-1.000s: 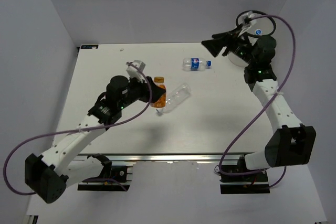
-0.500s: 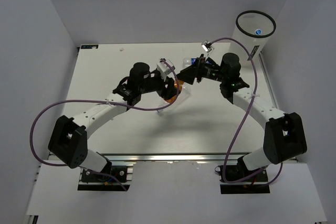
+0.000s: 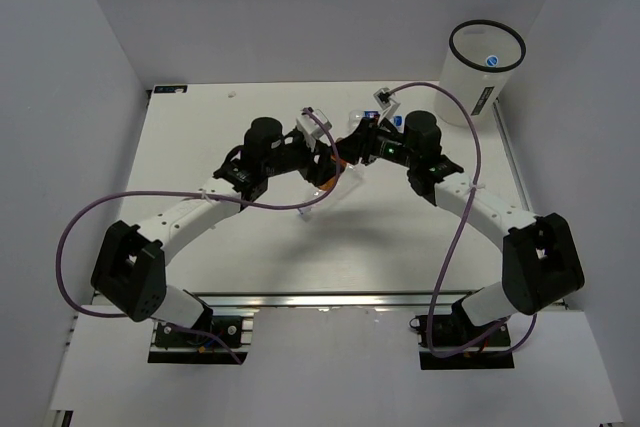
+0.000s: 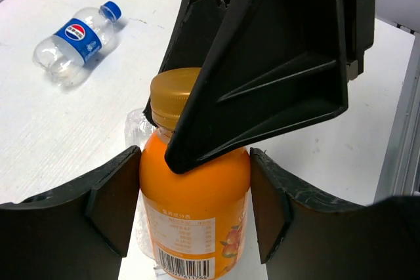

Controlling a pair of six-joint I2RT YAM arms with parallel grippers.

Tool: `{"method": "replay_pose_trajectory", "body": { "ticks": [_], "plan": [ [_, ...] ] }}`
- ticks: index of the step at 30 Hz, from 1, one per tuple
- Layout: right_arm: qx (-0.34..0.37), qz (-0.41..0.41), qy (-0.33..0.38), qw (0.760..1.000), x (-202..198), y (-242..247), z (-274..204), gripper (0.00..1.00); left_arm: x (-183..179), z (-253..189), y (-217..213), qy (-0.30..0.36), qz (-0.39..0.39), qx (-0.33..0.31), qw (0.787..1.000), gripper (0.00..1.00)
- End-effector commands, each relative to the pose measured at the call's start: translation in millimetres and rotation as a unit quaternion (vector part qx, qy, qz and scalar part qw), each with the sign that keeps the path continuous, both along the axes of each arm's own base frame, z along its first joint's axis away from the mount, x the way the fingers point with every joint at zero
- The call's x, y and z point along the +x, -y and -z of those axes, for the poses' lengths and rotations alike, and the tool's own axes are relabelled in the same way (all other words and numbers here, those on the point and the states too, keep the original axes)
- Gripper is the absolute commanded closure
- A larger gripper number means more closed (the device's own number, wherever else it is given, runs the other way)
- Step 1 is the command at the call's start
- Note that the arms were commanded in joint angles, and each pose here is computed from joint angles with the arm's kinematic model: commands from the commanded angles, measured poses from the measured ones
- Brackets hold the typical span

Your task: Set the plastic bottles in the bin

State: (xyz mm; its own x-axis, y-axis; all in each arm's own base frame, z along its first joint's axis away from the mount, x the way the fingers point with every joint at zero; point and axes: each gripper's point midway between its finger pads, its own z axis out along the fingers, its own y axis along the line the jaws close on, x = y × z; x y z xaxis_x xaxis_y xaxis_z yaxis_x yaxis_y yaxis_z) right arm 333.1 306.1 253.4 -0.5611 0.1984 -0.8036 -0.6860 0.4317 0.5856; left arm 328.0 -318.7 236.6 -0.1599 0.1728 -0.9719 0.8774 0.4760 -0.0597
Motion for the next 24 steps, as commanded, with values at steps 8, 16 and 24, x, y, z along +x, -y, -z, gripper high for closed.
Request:
{"method": "replay_pose_trajectory", "body": {
  "ticks": [8, 16, 24],
  "plan": [
    [-0.035, 0.138, 0.062, 0.988, 44.4, 30.3, -33.4, 0.91, -10.1, -26.4, -5.1, 0.036, 0.001, -0.028, 0.999, 0.02],
    [-0.071, 0.405, 0.129, 0.902, 160.1, 181.0, -109.7, 0.92, -6.6, -15.5, -22.0, 0.038, -0.044, -0.007, 0.998, 0.02],
    [-0.159, 0.641, 0.198, 0.724, 232.5, 320.7, -186.6, 0.90, 12.7, 24.2, -31.7, -0.001, -0.095, 0.034, 0.995, 0.02]
  ]
}}
